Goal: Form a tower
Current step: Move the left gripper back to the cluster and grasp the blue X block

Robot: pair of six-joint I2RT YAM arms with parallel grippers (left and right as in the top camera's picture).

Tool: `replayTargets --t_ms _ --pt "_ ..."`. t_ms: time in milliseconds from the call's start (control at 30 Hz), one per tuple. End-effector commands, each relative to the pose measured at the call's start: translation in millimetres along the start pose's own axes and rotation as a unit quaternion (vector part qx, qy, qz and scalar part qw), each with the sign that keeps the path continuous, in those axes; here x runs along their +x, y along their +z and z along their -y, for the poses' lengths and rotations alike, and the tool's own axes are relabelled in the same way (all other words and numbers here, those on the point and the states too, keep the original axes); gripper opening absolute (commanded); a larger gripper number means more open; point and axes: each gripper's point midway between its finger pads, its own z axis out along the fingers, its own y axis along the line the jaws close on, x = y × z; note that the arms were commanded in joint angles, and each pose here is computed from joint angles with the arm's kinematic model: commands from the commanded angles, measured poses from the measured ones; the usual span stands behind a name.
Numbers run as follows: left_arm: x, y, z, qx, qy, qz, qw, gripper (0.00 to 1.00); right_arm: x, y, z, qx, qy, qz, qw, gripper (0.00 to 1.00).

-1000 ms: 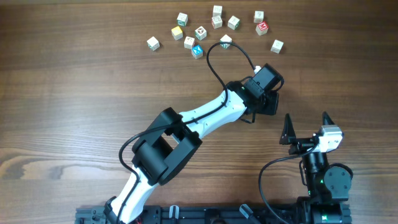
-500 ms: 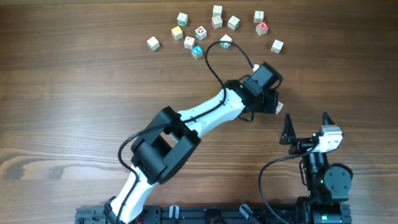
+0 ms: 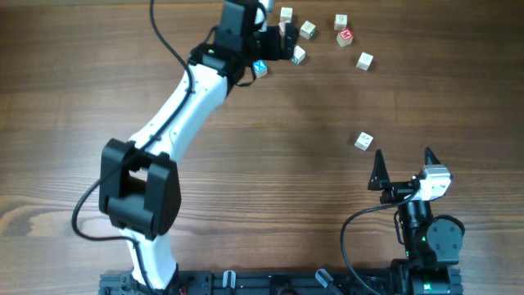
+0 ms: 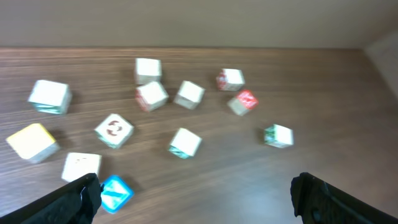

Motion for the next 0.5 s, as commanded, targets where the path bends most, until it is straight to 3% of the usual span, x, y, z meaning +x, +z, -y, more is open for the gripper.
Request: replayTargets --t_ms 0,233,367,467 --pt "32.9 38.9 -44.5 -0.058 -0.029 -0.028 0.997 1.00 -1.2 -0.3 -3.9 -0.010 -0.005 0.003 1.000 1.00" --pt "103.3 92.3 -88.3 -0.126 -0.118 -0.078 0.982 1.00 -1.4 -0.4 -3.9 -0.010 -0.005 0.003 1.000 1.00" --pt "124.1 102.8 -96.7 -0.136 -0.124 -0.097 0.978 1.00 -1.2 -0.3 -3.9 -0.010 -0.005 0.003 1.000 1.00" --pt "140.3 106.9 -102.8 -0.145 -0.126 -0.117 0.974 0.79 -1.2 -0.3 -3.9 -0.010 -0.005 0.003 1.000 1.00"
